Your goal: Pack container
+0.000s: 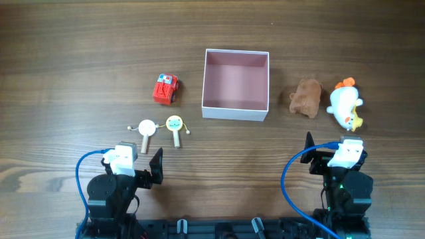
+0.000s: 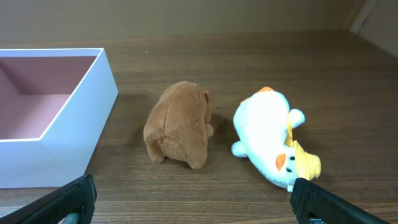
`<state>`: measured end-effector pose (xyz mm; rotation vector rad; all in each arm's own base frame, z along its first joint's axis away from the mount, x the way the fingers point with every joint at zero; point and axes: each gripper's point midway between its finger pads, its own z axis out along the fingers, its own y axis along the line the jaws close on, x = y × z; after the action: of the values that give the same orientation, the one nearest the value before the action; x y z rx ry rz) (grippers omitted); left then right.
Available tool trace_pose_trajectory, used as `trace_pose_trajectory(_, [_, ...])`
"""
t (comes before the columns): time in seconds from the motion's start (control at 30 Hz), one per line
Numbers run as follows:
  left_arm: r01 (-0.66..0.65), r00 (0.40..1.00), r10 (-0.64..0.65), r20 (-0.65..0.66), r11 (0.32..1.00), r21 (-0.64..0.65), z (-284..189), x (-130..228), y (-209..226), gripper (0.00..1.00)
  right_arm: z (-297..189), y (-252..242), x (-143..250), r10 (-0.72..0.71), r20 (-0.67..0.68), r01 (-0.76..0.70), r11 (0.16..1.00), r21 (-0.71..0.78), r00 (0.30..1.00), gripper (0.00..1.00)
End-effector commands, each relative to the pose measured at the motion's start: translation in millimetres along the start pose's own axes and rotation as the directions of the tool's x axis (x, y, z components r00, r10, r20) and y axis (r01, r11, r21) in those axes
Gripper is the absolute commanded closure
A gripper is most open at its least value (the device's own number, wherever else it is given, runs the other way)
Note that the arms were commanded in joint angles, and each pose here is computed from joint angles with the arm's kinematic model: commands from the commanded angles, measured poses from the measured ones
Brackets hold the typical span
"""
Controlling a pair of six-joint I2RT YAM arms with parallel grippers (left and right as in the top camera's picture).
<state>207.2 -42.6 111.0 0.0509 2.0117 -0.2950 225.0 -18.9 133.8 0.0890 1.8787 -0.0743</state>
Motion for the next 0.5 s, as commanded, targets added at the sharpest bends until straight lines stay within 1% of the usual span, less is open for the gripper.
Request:
trace_pose_trajectory(0.0, [-0.022,1.0,0.022,-0.002,1.0,0.021,1.5,2.8,-3.3,0.0,-0.5,-2.1,-1.7,-0.01,0.012,0.01,1.0,0.013,1.0,0.0])
trace_pose_trajectory(0.47, [-0.025,1.0,0.025,0.011,1.0,0.009,1.5,-0.3,-1.5,0.0,-0.5,-2.1,-1.7,-0.011,0.012,0.01,1.0,0.013,1.0,0.0])
